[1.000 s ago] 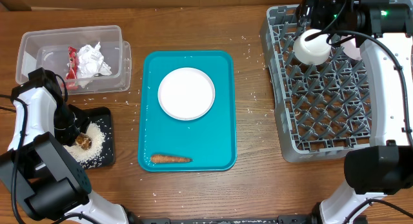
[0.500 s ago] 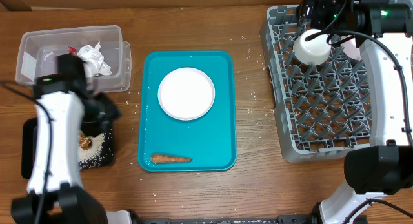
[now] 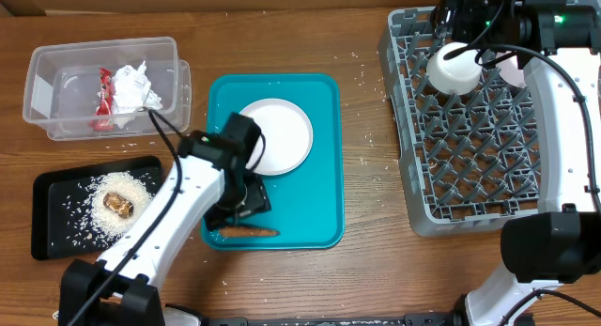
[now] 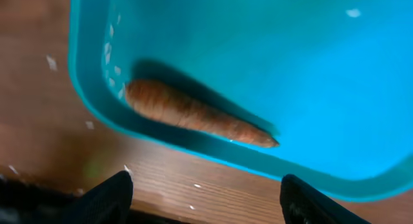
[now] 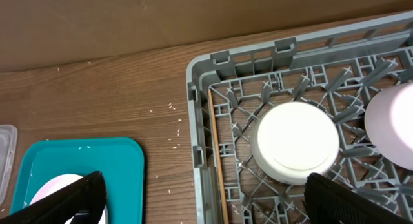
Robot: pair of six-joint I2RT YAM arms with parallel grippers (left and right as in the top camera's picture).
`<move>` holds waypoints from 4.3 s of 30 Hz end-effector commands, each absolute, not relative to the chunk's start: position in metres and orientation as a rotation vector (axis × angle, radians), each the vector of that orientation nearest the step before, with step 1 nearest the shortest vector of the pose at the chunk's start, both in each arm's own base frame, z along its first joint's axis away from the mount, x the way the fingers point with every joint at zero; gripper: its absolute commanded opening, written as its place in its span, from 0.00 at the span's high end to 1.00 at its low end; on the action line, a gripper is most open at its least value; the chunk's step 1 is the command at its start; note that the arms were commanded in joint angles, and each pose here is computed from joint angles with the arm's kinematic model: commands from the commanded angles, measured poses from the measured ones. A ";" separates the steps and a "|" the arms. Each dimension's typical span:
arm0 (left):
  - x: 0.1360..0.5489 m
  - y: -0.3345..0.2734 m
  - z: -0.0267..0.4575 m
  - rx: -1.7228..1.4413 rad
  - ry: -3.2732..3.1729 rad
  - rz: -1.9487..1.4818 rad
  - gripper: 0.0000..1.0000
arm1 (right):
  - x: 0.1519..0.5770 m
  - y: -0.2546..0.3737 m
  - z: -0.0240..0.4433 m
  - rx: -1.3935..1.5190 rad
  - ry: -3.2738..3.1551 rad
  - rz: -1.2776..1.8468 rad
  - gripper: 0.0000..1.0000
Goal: Sort waste into correct bins and load items into the dishwasher
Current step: 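Reach the left gripper to the orange carrot scrap and grasp it, then carry the carrot scrap left and drop it on the black tray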
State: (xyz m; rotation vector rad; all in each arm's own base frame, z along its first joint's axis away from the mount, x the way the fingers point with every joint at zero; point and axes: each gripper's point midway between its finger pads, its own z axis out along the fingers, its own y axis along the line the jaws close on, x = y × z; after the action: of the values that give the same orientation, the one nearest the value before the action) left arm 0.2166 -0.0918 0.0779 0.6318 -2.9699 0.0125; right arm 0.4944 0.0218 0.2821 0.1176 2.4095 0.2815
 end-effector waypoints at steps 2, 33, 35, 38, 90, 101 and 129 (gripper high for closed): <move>0.199 -0.100 0.067 1.159 -2.718 0.014 0.24 | 0.496 0.019 0.283 0.130 2.403 0.273 0.00; 0.213 -0.096 0.019 1.707 -2.548 0.056 0.38 | 0.496 0.019 0.283 0.130 2.403 0.273 0.00; 0.215 -0.094 0.019 1.719 -2.554 0.053 0.38 | 0.496 0.019 0.283 0.130 2.403 0.273 0.00; 0.215 -0.094 0.019 1.728 -2.549 0.051 0.38 | 0.496 0.019 0.283 0.130 2.403 0.273 0.00; 0.261 0.000 0.084 1.934 -2.687 0.026 0.78 | 0.495 0.019 0.283 0.130 2.404 0.273 0.00; 0.244 0.127 0.111 2.431 -2.407 -0.152 0.75 | 0.496 0.019 0.283 0.130 2.403 0.273 0.00; 0.252 0.177 0.062 2.305 -2.413 -0.257 0.50 | 0.495 0.019 0.283 0.130 2.404 0.273 0.00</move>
State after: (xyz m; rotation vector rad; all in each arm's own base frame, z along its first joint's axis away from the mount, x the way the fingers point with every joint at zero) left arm 0.2497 0.1786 0.0506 2.4038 -2.3139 -0.2812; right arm 0.4943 0.0218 0.2820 0.1176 2.4098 0.2815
